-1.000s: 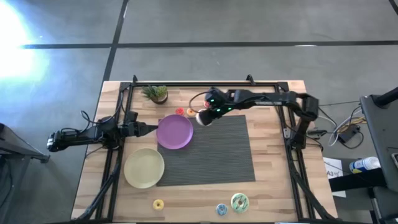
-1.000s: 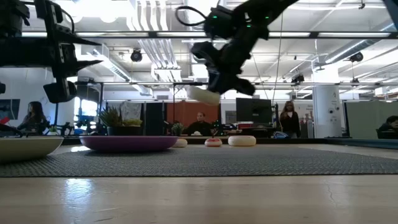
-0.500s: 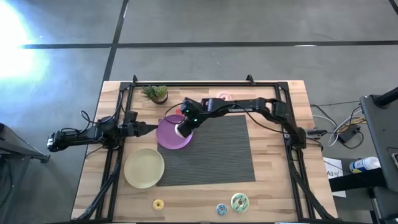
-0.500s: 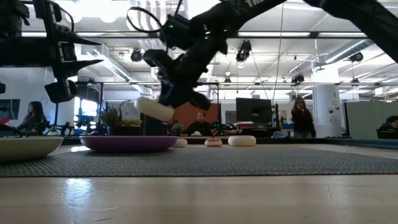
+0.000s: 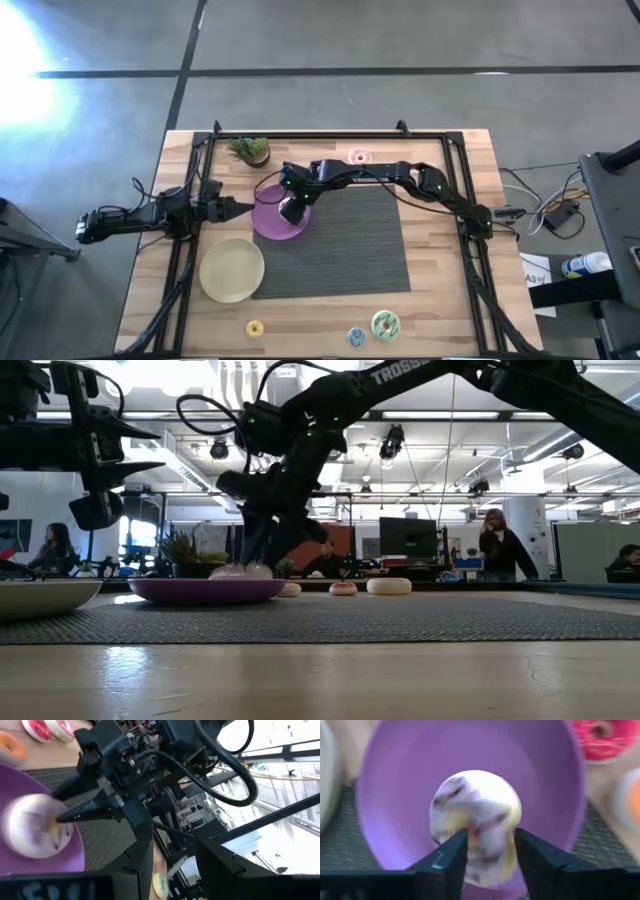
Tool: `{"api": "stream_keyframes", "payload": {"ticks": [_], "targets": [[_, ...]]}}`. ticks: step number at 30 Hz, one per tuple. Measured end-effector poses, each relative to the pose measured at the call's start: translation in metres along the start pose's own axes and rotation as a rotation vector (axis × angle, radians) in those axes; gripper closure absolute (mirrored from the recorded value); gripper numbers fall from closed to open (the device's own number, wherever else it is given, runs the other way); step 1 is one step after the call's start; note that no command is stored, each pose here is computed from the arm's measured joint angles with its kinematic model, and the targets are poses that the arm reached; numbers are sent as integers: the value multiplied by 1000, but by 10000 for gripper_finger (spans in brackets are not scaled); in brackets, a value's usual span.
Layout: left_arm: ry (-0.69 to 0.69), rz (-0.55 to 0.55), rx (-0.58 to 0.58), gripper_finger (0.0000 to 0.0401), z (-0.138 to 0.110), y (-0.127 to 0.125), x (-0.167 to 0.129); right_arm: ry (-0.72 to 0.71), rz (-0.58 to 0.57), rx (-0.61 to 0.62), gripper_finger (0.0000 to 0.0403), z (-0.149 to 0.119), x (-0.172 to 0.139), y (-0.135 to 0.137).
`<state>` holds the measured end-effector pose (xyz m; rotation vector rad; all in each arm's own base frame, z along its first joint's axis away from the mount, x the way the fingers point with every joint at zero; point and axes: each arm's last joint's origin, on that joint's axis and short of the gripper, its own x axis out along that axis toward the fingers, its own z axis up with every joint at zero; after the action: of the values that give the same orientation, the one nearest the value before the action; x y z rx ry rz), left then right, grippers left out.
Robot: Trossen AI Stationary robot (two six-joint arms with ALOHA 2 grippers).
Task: Pick & Place donuts
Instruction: Put the big purple donut on the purple plate, then put the small yellow donut on the gray plate
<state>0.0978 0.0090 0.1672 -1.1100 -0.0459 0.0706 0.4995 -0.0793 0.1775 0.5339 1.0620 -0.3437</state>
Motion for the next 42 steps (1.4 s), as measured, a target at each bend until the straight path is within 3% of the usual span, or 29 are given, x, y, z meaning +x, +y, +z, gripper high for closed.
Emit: {"api": "stream_keyframes", "payload": {"ticks": [4,9,17,22,26,30,36,42], "targets": [[14,-7,4,285,0,0,0,-7,-103,-75,182,-1,-11,-3],[15,-8,11,285,0,0,0,-54,-204,-133,152,2,-42,-3],[-142,71,-31,285,4,2,0,-117,-332,-154,152,0,-96,-10],[-2,170,-71,285,-1,8,7,-5,-311,-73,161,-15,-99,-41],[218,325,24,285,-1,0,10,32,-272,-42,170,-37,-111,-49],[432,486,197,285,4,-19,11,36,-262,-21,176,-62,-122,-46],[566,500,452,285,16,-62,22,-2,-237,41,177,-90,-139,-36],[736,557,622,285,5,-84,21,-17,-252,72,178,-109,-142,-29]]}}
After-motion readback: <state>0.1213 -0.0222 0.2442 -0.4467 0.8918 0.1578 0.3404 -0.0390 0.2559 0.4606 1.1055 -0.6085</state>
